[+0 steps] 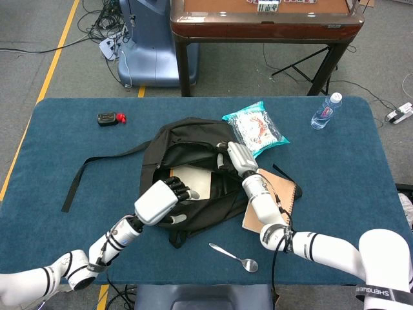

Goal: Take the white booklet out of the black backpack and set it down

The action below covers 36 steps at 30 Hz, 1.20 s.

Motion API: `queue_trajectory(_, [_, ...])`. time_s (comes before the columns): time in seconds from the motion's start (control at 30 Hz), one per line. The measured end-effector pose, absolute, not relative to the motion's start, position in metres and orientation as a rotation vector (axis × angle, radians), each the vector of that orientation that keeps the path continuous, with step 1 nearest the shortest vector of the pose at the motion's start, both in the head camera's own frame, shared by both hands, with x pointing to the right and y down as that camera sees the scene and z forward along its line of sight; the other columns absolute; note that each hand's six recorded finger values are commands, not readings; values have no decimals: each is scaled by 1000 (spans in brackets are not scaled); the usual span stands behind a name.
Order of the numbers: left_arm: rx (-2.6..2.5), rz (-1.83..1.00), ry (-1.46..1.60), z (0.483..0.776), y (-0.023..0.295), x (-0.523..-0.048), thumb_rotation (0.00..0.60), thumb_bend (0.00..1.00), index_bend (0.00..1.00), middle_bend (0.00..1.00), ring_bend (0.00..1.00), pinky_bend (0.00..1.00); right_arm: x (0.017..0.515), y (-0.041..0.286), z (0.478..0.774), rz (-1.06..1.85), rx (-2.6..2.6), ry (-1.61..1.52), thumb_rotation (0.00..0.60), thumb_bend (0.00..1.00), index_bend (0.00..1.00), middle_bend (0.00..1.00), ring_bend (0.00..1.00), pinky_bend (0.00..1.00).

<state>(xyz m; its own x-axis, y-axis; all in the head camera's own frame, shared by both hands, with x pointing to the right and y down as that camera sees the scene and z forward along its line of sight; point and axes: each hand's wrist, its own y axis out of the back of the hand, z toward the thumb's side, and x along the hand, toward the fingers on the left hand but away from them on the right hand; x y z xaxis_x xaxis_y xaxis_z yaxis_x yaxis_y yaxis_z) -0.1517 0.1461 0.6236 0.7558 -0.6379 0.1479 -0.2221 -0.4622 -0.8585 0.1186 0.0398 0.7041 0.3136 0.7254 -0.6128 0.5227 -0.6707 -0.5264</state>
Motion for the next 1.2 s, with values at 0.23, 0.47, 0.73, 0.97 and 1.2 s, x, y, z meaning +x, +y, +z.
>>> queue_trajectory(0.23, [-2021,-625,596,654,142,-129,600,138,463,498,451,432,119,34,708,1295,-2350,-1169,600,670,521,332,215,160])
queue_trajectory(0.47, [-1982,-705,574,682,135,-114,600,139,471,508,463,448,120,26,712,1310,-2389,-1212,600,671,521,328,214,160])
queue_trajectory(0.73, [-1909,-807,670,699,115,-113,600,140,499,552,502,480,119,21,717,1330,-2426,-1233,600,666,518,325,214,160])
queue_trajectory(0.97, [-1868,-910,709,718,118,-117,600,139,415,552,476,481,120,20,718,1332,-2424,-1237,600,659,517,325,214,160])
queue_trajectory(1.2, [-1779,-890,618,722,151,-131,600,139,279,506,429,480,127,18,720,1343,-2412,-1254,600,657,517,325,214,160])
